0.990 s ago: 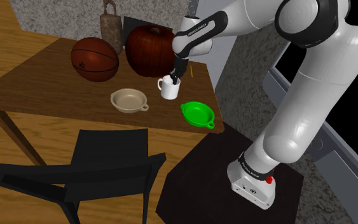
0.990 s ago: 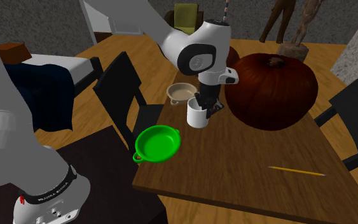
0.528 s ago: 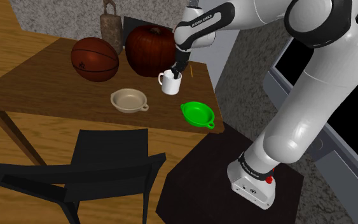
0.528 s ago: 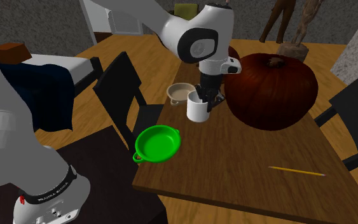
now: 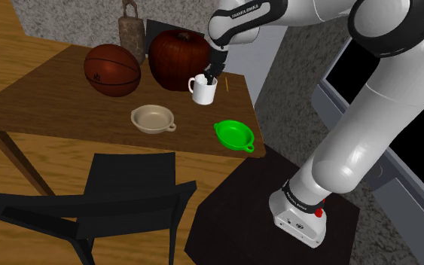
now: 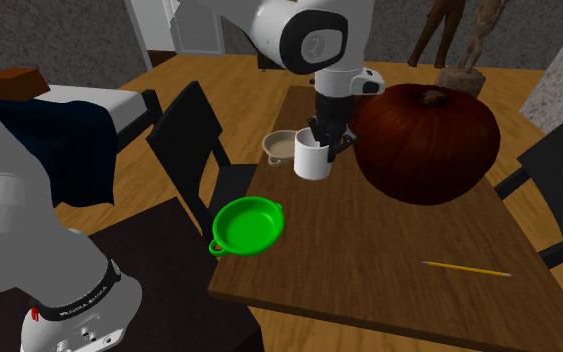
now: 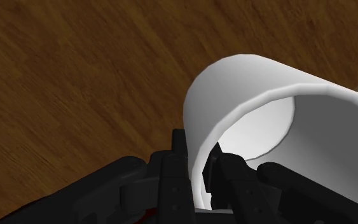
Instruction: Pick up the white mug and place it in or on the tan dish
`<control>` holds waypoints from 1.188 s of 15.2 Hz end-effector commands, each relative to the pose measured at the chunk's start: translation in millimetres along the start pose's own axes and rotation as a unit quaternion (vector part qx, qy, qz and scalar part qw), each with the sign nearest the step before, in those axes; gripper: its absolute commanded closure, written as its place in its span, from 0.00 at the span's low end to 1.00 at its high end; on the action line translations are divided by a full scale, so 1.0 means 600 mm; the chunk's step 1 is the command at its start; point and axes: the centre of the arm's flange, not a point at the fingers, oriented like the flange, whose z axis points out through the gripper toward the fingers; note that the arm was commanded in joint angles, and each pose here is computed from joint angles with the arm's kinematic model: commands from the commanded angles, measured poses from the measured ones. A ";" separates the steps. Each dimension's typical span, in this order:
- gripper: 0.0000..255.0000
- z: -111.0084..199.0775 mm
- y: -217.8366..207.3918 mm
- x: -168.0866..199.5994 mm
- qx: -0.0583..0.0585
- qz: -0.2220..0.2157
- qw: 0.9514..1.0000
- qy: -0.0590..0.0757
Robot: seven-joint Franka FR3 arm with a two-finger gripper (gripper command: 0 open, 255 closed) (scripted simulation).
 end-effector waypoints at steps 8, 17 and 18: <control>1.00 -0.037 -0.118 0.054 0.000 0.000 1.000 0.000; 1.00 -0.055 -0.298 0.135 0.000 0.000 1.000 0.000; 1.00 -0.056 -0.318 0.144 0.000 0.000 1.000 0.000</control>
